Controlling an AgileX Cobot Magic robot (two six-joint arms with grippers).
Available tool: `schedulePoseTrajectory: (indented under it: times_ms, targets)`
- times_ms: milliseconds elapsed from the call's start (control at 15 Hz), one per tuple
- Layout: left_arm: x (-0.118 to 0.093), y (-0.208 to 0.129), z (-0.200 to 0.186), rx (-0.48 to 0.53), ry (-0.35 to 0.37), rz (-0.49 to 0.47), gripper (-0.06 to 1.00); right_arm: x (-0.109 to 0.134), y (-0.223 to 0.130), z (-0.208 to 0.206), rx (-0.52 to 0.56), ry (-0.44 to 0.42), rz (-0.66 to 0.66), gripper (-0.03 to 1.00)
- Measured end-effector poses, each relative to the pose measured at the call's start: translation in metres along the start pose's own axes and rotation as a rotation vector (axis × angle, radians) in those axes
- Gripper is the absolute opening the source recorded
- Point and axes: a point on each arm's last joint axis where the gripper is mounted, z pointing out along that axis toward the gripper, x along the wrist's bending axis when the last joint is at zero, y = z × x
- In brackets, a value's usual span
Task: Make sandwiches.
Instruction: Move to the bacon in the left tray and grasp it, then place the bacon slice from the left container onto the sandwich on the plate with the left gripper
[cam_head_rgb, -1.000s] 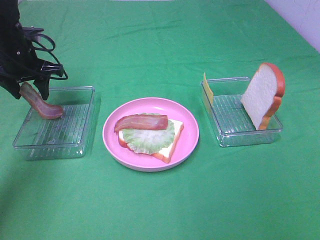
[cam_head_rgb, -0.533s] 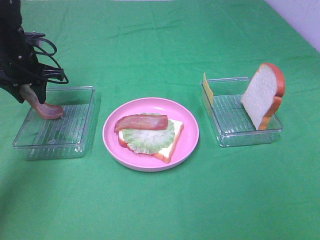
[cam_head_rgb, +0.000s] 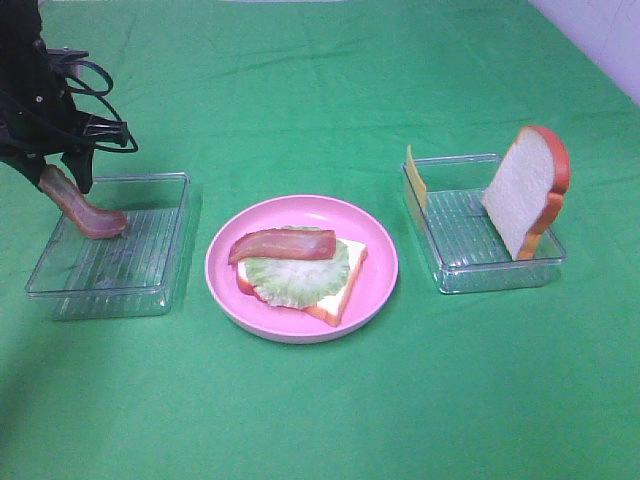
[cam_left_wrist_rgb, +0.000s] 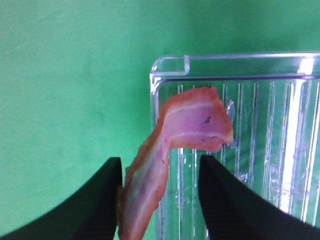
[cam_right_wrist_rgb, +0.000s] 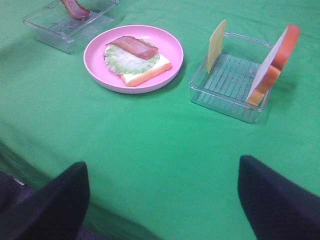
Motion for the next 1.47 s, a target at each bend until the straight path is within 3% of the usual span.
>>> schedulePoseTrajectory:
  times_ms: [200, 267, 333, 467, 533, 933, 1000, 1133, 1200, 1333, 1400, 1467]
  targets:
    - [0.0, -0.003, 0.0, 0.038, 0.005, -0.009, 0.37, 0.0, 0.0, 0.0, 0.0, 0.0, 0.0, 0.77]
    - [0.0, -0.003, 0.0, 0.038, 0.006, -0.008, 0.29, 0.0, 0.0, 0.0, 0.0, 0.0, 0.0, 0.77]
    - [0.0, -0.003, 0.0, 0.038, 0.006, -0.008, 0.29, 0.0, 0.0, 0.0, 0.0, 0.0, 0.0, 0.77]
    - [0.001, -0.003, 0.0, 0.037, 0.006, -0.008, 0.05, 0.0, 0.0, 0.0, 0.0, 0.0, 0.0, 0.77]
    - [0.001, -0.003, 0.0, 0.037, 0.006, -0.008, 0.0, 0.0, 0.0, 0.0, 0.0, 0.0, 0.0, 0.77]
    - [0.0, -0.002, -0.011, 0.015, -0.013, -0.013, 0.0, 0.0, 0.0, 0.0, 0.0, 0.0, 0.0, 0.77]
    - [-0.003, -0.002, -0.025, -0.013, -0.052, -0.015, 0.0, 0.0, 0.0, 0.0, 0.0, 0.0, 0.0, 0.77]
    - [-0.013, 0.0, -0.057, -0.101, -0.206, -0.019, 0.0, 0.0, 0.0, 0.0, 0.0, 0.0, 0.0, 0.77]
    - [-0.013, 0.0, -0.057, -0.101, -0.206, -0.019, 0.0, 0.0, 0.0, 0.0, 0.0, 0.0, 0.0, 0.77]
    - [-0.025, -0.001, -0.076, -0.139, -0.362, -0.012, 0.0, 0.0, 0.0, 0.0, 0.0, 0.0, 0.0, 0.77]
    - [-0.036, -0.002, -0.085, -0.153, -0.498, -0.005, 0.0, 0.0, 0.0, 0.0, 0.0, 0.0, 0.0, 0.77]
    - [-0.044, -0.002, -0.089, -0.158, -0.587, 0.001, 0.0, 0.0, 0.0, 0.0, 0.0, 0.0, 0.0, 0.77]
